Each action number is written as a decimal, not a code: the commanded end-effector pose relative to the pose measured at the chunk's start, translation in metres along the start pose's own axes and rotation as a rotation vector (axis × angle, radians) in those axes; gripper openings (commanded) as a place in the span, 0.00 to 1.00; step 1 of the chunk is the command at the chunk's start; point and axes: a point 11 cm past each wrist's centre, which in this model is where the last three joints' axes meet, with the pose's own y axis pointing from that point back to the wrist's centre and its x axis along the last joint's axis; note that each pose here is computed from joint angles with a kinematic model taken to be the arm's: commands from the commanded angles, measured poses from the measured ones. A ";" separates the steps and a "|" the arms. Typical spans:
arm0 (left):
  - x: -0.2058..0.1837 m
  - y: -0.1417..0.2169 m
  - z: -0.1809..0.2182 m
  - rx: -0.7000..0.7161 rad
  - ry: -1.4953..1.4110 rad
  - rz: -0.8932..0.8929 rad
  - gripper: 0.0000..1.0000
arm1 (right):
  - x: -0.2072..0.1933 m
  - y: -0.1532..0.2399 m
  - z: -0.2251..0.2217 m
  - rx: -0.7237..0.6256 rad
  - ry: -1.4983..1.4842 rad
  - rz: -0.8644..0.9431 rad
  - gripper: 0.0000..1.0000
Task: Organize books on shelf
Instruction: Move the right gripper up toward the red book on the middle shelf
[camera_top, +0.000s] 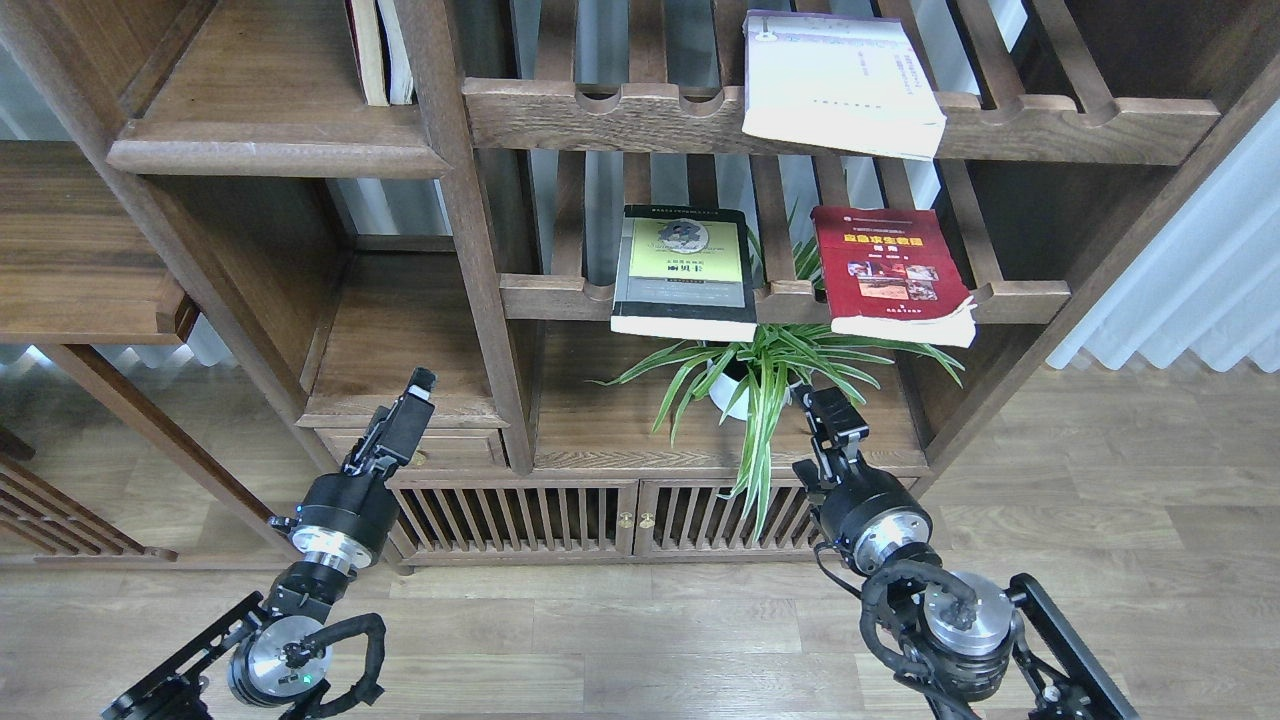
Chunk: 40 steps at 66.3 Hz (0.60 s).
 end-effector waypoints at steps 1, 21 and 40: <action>-0.002 0.000 0.002 0.024 -0.007 -0.010 1.00 | 0.001 0.000 -0.002 0.005 0.001 0.008 1.00; 0.002 0.001 -0.008 0.116 -0.011 -0.001 1.00 | 0.012 -0.004 -0.005 0.013 0.010 0.114 1.00; 0.002 -0.003 0.001 0.089 -0.009 -0.001 1.00 | 0.025 -0.013 0.002 -0.042 -0.115 0.166 1.00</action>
